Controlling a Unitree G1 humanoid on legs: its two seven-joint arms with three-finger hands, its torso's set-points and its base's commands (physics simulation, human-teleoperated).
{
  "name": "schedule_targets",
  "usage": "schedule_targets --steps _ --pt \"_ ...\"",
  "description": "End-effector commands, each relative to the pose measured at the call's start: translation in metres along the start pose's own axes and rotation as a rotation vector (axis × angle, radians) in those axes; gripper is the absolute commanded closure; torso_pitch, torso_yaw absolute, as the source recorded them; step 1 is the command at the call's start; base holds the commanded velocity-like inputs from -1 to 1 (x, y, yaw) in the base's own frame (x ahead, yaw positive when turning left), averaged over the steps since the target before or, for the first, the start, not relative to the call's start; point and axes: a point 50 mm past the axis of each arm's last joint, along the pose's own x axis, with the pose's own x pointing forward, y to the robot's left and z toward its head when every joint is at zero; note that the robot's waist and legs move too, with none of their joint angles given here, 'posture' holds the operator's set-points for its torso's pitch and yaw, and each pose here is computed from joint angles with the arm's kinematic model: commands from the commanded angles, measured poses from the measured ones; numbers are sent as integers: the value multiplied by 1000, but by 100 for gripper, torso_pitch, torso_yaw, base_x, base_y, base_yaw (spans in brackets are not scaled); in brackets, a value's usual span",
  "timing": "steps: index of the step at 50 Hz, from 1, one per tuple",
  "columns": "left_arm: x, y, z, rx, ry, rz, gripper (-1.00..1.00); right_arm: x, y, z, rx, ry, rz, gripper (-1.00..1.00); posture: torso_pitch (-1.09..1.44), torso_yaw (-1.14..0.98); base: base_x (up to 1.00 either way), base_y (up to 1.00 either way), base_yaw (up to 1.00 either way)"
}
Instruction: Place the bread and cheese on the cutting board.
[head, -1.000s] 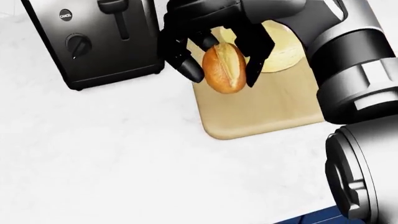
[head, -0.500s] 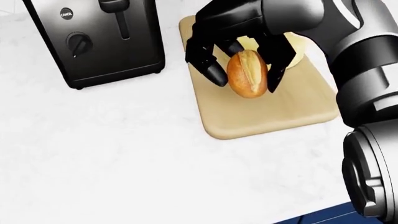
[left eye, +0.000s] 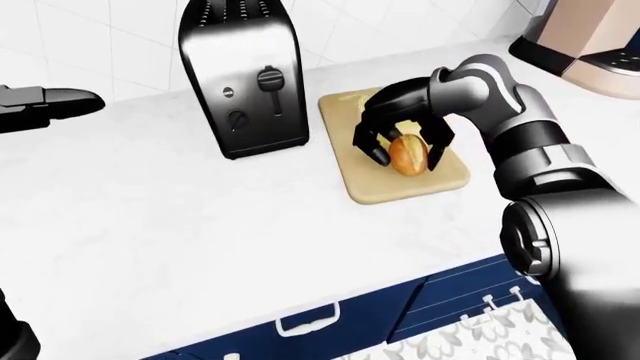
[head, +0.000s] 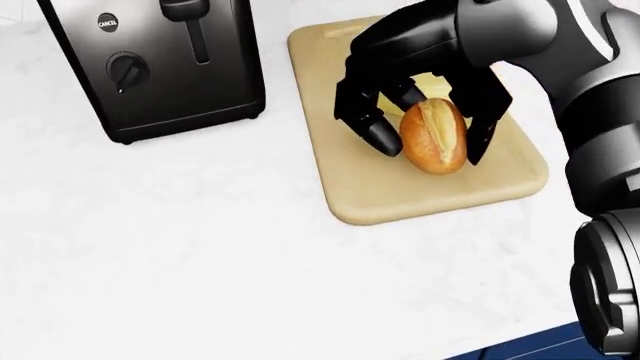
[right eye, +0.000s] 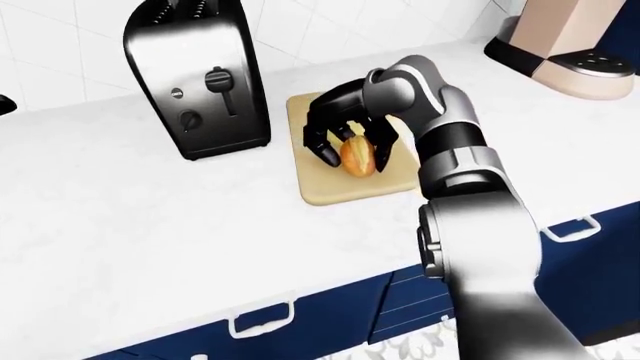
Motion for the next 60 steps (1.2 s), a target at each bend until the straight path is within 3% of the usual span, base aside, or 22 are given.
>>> schedule_targets --steps 1,16,21,27,38,44,48,60 --pt "0 3 18 8 -83 14 -100 -14 -22 4 -42 1 -79 100 0 0 0 0 0" --pt "1 3 17 9 -82 12 -100 -15 -13 0 -21 2 -50 100 0 0 0 0 0" --pt "1 3 17 10 -82 13 -100 -16 -14 1 -21 -3 -43 36 0 0 0 0 0" --pt "1 3 17 11 -82 11 -100 -18 -15 1 -25 -6 -32 6 0 0 0 0 0" --pt "1 4 19 9 -85 15 -100 -21 -19 3 -31 -14 -11 -13 0 0 0 0 0" --pt "1 4 19 9 -86 15 -100 -22 -20 5 -33 -25 -7 -73 0 0 0 0 0" --pt "1 4 19 9 -85 15 -100 -22 -19 5 -34 -28 1 -100 0 0 0 0 0" --pt "1 4 19 9 -85 14 -100 -33 -31 8 -65 -26 15 -100 0 0 0 0 0"
